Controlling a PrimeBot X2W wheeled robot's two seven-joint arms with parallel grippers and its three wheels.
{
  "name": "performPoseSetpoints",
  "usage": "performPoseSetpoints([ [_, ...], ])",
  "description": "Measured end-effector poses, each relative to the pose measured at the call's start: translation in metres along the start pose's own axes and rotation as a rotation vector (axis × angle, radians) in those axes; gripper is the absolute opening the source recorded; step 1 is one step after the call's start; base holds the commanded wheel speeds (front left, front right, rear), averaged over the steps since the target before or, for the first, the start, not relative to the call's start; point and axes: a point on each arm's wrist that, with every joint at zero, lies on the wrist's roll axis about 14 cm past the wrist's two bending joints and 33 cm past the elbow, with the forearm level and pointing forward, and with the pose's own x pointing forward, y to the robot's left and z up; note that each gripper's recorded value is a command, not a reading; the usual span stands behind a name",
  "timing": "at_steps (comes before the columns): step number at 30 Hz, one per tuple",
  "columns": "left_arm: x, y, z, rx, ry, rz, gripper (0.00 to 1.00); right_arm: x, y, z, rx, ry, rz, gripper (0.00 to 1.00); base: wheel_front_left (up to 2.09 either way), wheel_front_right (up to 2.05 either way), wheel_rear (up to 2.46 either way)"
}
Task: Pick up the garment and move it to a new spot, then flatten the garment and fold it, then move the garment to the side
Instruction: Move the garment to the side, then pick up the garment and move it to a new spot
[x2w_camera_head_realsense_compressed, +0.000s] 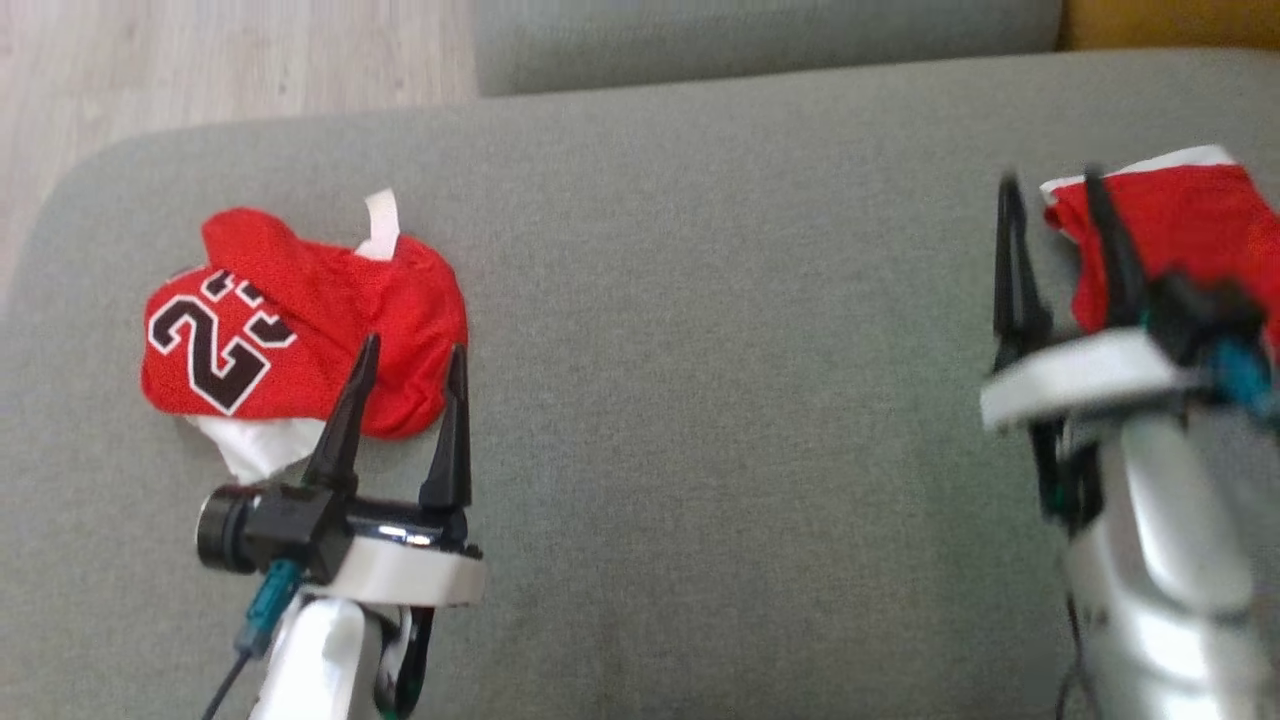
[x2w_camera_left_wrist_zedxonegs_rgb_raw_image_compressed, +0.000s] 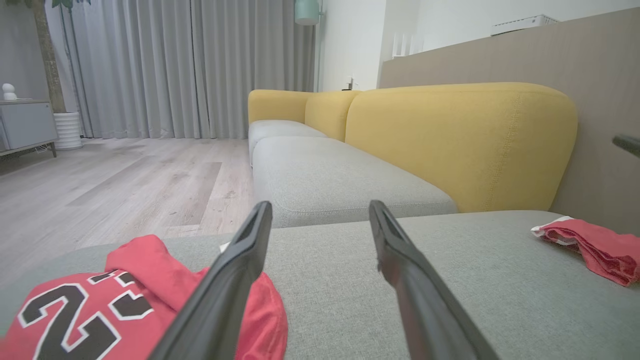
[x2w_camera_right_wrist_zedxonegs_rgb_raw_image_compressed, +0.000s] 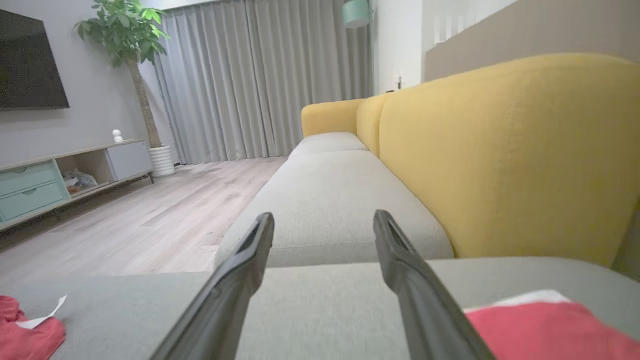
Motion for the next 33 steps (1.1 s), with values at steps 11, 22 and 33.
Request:
performPoseSetpoints([
  [11,-0.028,0.001,-0.006,-0.008,0.027,0.03,1.0,-0.079,0.01,-0.035,0.155,0.075,-0.03,1.0,0.0,0.0,0.0],
  [22,-0.032,0.008,-0.003,-0.003,0.021,0.056,1.0,-0.076,0.024,-0.033,0.158,0.067,0.012,1.0,0.0,0.0,0.0],
  [33,-0.059,0.042,0.008,0.011,-0.003,0.184,1.0,-0.075,0.086,-0.046,0.175,0.117,0.19,1.0,0.0,0.0,0.0],
])
